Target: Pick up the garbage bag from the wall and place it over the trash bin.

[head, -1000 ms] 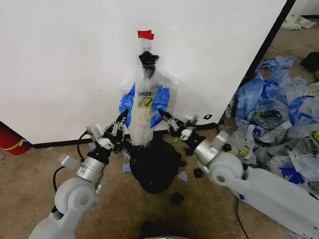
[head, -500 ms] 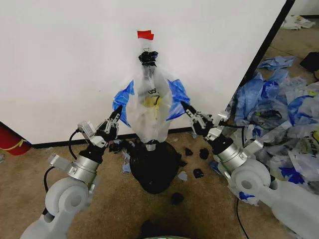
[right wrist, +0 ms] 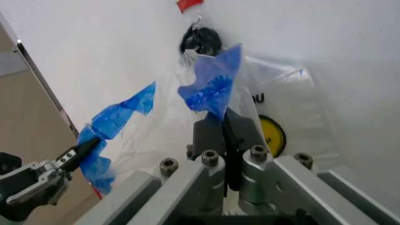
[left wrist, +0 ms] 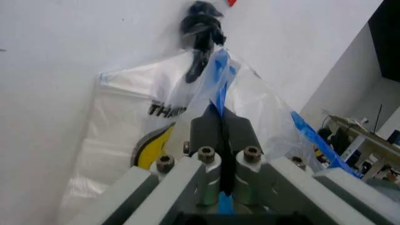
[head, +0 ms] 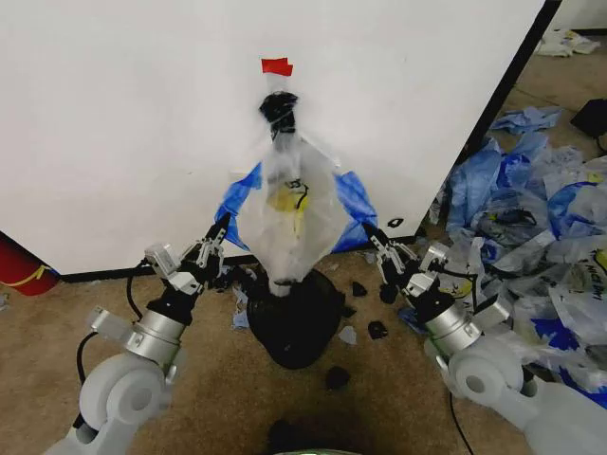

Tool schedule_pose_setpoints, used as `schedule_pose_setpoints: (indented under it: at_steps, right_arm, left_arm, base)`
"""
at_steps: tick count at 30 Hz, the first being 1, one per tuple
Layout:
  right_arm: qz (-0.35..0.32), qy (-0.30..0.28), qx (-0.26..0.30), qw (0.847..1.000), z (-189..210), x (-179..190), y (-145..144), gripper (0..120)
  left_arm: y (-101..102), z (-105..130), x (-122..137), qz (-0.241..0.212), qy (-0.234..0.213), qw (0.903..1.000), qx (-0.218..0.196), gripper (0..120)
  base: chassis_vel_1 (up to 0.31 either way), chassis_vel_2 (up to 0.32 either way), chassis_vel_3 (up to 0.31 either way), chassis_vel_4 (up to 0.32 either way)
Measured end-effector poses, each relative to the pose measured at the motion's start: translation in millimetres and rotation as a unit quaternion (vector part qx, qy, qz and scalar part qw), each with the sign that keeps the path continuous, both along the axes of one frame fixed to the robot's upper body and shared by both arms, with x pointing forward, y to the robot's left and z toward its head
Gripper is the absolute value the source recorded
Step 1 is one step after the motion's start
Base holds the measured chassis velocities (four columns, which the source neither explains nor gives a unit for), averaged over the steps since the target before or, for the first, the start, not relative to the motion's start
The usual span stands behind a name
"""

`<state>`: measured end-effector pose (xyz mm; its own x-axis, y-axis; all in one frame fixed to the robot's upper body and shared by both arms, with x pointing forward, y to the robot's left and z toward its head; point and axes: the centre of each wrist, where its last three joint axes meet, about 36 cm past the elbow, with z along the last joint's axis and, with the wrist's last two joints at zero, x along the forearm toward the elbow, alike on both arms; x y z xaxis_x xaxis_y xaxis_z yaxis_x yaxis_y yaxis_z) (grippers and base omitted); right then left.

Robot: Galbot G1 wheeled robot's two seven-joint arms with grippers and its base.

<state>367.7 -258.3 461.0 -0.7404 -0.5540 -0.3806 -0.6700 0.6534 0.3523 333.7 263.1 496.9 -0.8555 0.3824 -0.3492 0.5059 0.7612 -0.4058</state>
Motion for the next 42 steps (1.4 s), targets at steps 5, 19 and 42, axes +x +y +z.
schedule_pose_setpoints:
  at_steps: [5,19,42]
  right_arm:
    - [-0.005,0.0,0.0,1.0,-6.2,-5.0,-2.7,0]
    - [-0.007,0.002,0.002,1.0,-19.3,-20.7,-3.7,0]
    - [0.002,-0.012,0.02,1.0,-6.6,-35.6,5.0,0]
  left_arm:
    - [-1.7,-2.7,-4.6,0.001,0.001,1.0,0.0,0]
    - [2.8,-8.1,-23.5,0.014,0.0,0.9999,0.003,0]
    - [-2.4,-8.7,-42.3,0.027,-0.007,0.9996,-0.004,0]
  base:
    - [0.0,0.0,0.0,0.0]
    - [0.0,0.0,0.0,0.0]
    - [0.0,0.0,0.0,0.0]
